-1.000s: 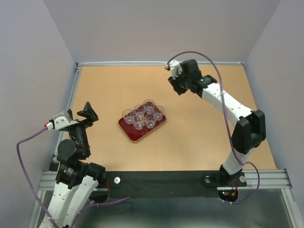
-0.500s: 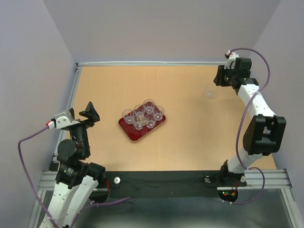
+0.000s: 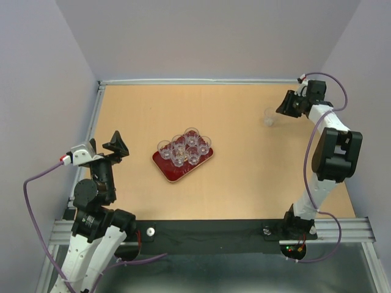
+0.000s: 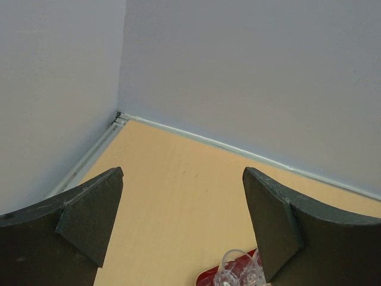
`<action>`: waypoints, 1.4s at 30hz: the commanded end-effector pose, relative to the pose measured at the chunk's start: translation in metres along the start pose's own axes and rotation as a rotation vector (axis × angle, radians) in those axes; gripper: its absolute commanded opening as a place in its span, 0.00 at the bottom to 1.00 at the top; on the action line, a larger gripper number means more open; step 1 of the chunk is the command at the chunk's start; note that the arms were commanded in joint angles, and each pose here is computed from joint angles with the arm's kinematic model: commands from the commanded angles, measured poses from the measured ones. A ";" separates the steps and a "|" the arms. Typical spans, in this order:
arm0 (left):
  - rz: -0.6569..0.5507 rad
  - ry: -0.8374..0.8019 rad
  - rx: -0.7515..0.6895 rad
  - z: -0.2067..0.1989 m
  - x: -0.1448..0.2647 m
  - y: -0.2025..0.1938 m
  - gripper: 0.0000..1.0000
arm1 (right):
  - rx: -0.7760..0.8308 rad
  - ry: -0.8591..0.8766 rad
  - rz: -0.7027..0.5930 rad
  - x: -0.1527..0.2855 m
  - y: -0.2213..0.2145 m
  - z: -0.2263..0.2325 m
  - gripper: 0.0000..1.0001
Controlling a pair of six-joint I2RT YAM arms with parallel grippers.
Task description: Place the glasses into the tray
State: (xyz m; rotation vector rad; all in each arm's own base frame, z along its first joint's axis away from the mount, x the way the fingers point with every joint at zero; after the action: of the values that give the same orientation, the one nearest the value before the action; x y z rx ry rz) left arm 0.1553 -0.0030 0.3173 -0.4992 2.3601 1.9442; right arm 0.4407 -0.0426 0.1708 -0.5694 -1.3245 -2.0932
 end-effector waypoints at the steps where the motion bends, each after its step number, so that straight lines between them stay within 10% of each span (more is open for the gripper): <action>1: -0.032 0.000 -0.001 0.000 -0.003 0.003 0.93 | 0.006 0.055 -0.081 -0.001 0.030 0.011 0.41; 15: -0.029 0.000 -0.004 0.000 -0.003 0.003 0.93 | -0.007 0.008 -0.013 -0.033 0.012 -0.010 0.40; 25: -0.029 -0.003 -0.005 -0.001 -0.003 0.003 0.93 | 0.033 0.012 0.008 -0.030 0.003 -0.012 0.06; 42: -0.029 -0.006 -0.005 -0.001 -0.003 0.003 0.93 | 0.421 0.464 0.024 0.023 -0.029 0.058 0.00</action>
State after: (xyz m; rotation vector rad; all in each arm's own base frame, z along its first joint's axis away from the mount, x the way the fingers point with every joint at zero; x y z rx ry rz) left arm 0.1553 -0.0025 0.3173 -0.5008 2.3536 1.9526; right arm 0.4185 -0.0132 0.1677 -0.1959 -1.3594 -1.8394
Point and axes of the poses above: each gripper's point midway between its finger pads, its own x axis back along the fingers, its own z axis along the line the jaws close on, y = z × x, the point moved 7 cm from there along x, back along the fingers, and after that the axes turned 4 degrees about -x, right-handed, at the moved point
